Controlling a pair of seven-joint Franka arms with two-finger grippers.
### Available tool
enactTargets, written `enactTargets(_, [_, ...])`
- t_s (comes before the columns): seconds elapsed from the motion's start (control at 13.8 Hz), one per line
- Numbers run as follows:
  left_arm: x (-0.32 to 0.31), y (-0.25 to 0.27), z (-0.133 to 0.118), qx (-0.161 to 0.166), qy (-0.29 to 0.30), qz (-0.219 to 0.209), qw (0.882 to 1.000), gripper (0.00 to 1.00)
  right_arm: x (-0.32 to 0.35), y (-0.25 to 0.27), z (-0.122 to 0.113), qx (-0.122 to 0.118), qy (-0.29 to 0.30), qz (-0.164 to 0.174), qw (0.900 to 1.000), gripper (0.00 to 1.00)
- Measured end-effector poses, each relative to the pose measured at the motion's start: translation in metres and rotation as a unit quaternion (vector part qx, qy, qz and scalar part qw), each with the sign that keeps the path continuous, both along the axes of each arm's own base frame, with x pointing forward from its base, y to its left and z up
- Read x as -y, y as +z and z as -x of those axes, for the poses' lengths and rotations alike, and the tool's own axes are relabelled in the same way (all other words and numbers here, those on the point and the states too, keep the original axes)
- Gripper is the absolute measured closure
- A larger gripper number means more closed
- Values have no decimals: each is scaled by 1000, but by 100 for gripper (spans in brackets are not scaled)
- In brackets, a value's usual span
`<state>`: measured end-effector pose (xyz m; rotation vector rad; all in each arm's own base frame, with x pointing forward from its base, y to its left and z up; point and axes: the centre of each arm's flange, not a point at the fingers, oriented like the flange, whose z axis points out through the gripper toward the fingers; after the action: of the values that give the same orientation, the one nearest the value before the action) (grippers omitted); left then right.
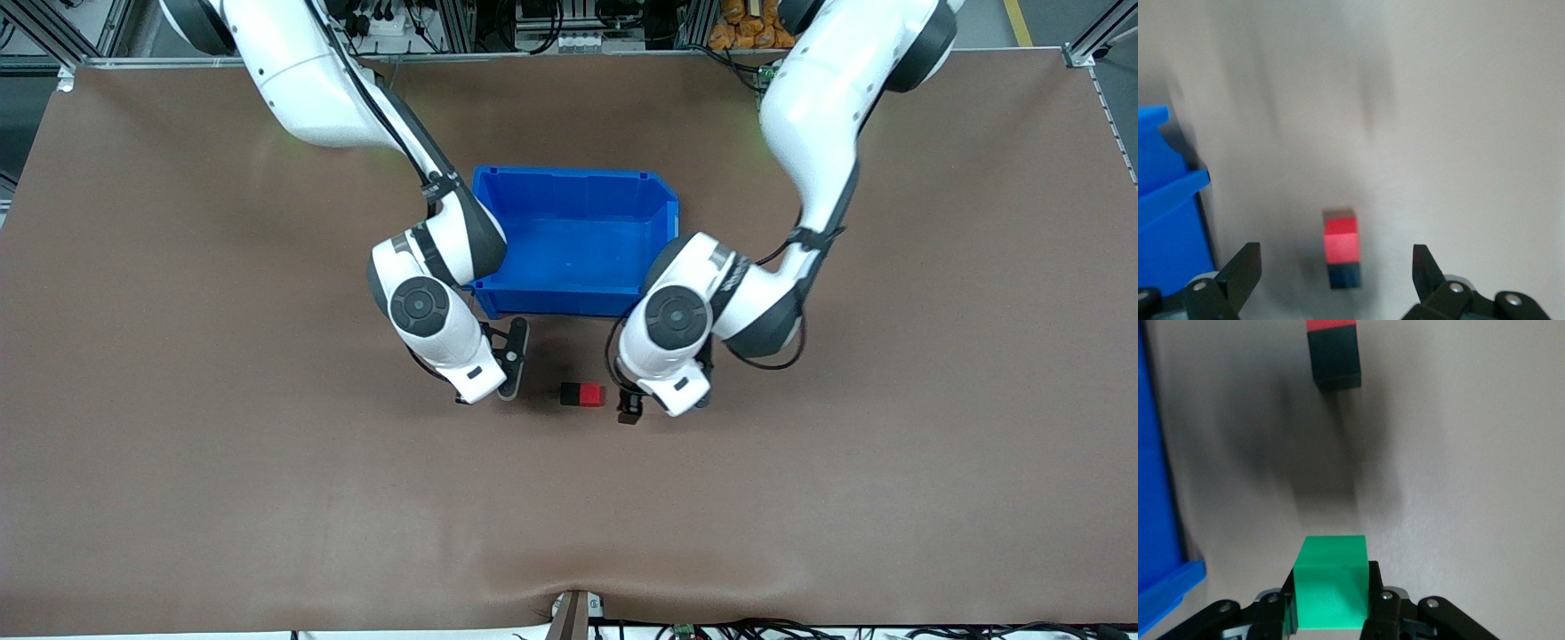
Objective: Attach green and red cubes to black cube
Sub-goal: 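Open the left gripper and lift away while the right gripper brings green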
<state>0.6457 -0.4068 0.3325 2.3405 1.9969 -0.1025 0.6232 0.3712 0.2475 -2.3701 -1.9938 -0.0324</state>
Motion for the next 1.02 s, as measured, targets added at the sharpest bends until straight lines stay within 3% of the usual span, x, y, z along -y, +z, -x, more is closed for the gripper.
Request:
enactTargets(0.29, [-72, 104, -16, 27, -114, -4, 993, 0, -34, -7, 0, 10, -33, -5, 999, 59])
enactTargets(0.58, [-163, 198, -16, 47, -189, -16, 981, 0, -77, -23, 9, 23, -47, -5, 999, 59])
enactTargets(0.87, [-235, 253, 0, 34, -273, -28, 961, 0, -85, -36, 5, 41, -40, 5, 998, 59])
enactTargets(1.02, [-269, 276, 12, 25, -333, -31, 942, 0, -88, -41, 5, 48, -36, 4, 998, 59])
